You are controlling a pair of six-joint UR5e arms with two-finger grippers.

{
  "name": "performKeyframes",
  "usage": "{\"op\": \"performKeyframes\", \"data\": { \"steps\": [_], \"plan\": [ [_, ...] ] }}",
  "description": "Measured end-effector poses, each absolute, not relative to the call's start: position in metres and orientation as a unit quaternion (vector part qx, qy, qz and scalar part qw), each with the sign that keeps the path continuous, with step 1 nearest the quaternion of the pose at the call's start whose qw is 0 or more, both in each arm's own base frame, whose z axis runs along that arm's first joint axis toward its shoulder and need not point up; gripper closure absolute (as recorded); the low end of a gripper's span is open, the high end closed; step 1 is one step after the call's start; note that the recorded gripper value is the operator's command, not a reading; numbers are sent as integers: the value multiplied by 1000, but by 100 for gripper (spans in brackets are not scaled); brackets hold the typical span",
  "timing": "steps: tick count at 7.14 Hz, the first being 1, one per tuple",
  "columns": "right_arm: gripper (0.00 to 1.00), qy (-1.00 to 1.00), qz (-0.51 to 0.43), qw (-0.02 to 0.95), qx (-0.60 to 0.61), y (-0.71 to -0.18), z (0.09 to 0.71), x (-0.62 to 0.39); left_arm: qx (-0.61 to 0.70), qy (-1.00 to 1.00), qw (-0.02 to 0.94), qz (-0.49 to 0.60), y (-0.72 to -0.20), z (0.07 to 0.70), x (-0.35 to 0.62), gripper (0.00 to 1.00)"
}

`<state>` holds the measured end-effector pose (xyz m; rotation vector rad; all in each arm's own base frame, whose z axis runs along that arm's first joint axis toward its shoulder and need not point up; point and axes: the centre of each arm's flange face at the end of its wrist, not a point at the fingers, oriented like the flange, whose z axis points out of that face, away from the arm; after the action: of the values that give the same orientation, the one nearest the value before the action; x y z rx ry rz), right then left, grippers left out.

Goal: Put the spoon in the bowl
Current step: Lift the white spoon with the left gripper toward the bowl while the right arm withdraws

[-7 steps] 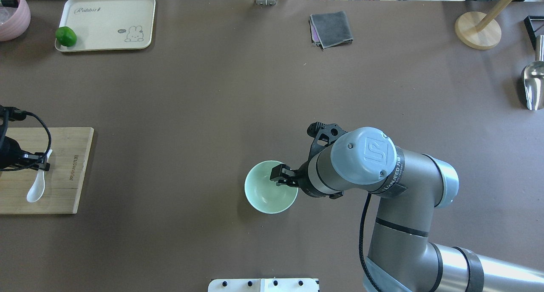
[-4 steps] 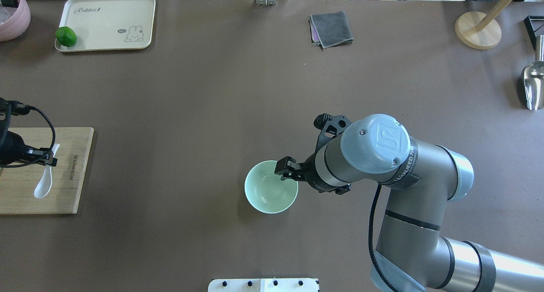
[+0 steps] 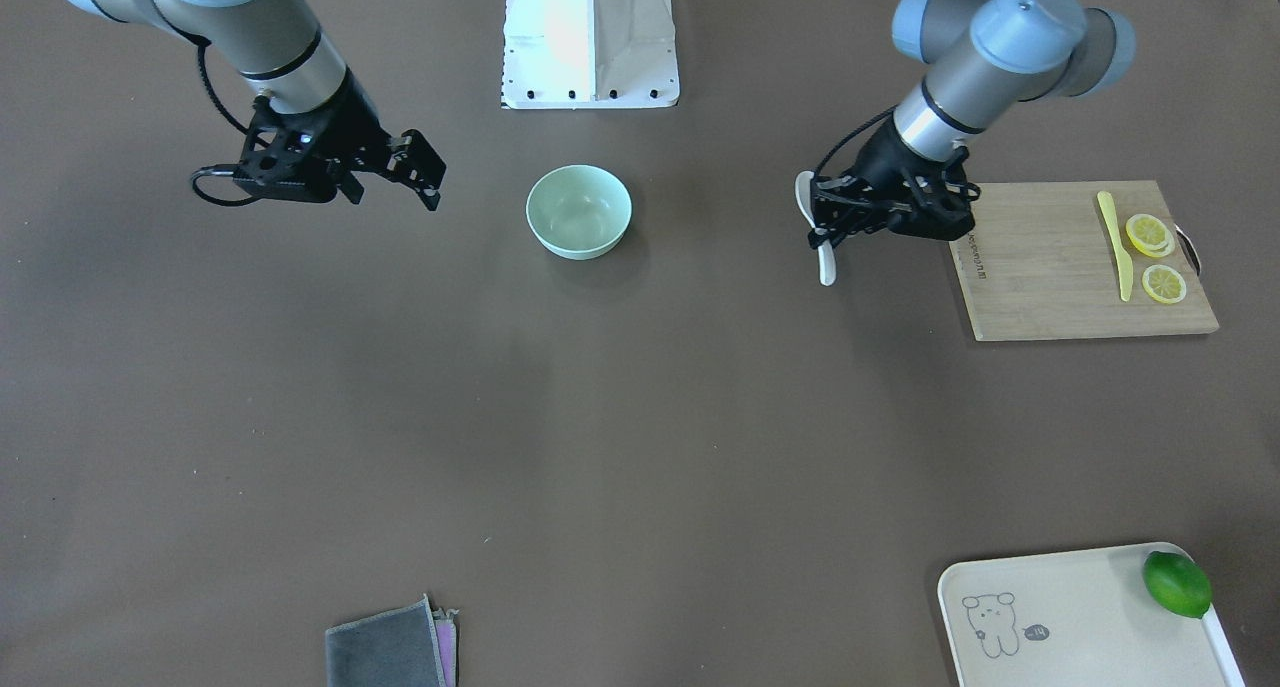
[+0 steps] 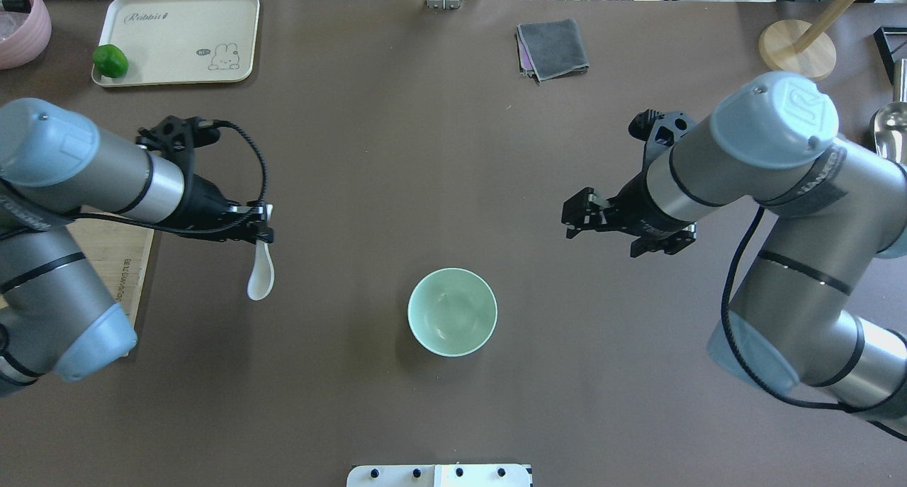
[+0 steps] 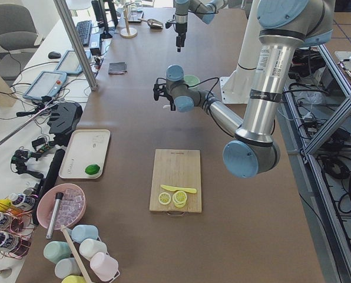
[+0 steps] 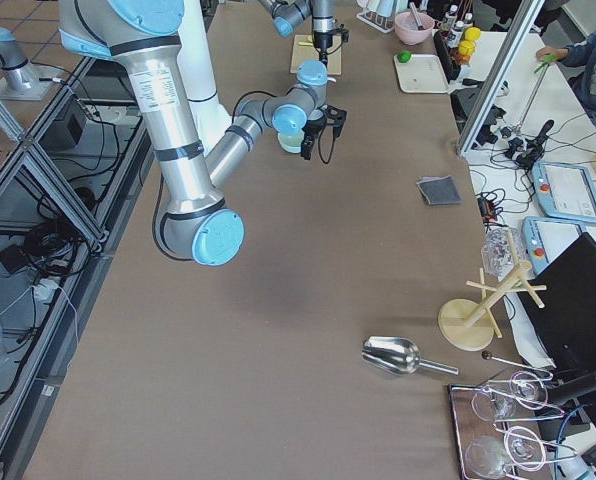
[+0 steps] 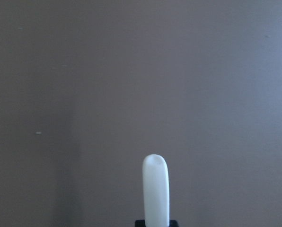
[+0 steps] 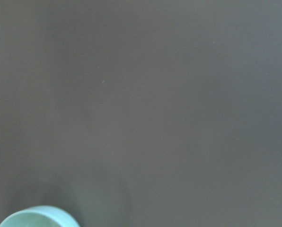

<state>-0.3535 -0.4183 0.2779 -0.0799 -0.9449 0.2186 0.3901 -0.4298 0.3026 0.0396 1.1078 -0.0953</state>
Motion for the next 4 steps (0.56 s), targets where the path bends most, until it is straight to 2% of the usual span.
{"op": "performKeyframes", "data": {
  "steps": [3, 4],
  "plan": [
    [0, -431, 68, 900, -17, -453, 349, -265, 16, 517, 854, -60, -378, 188, 506, 100],
    [0, -423, 59, 904, -11, -457, 368, -243, 18, 517, 853, -62, -367, 169, 533, 7]
  ]
}}
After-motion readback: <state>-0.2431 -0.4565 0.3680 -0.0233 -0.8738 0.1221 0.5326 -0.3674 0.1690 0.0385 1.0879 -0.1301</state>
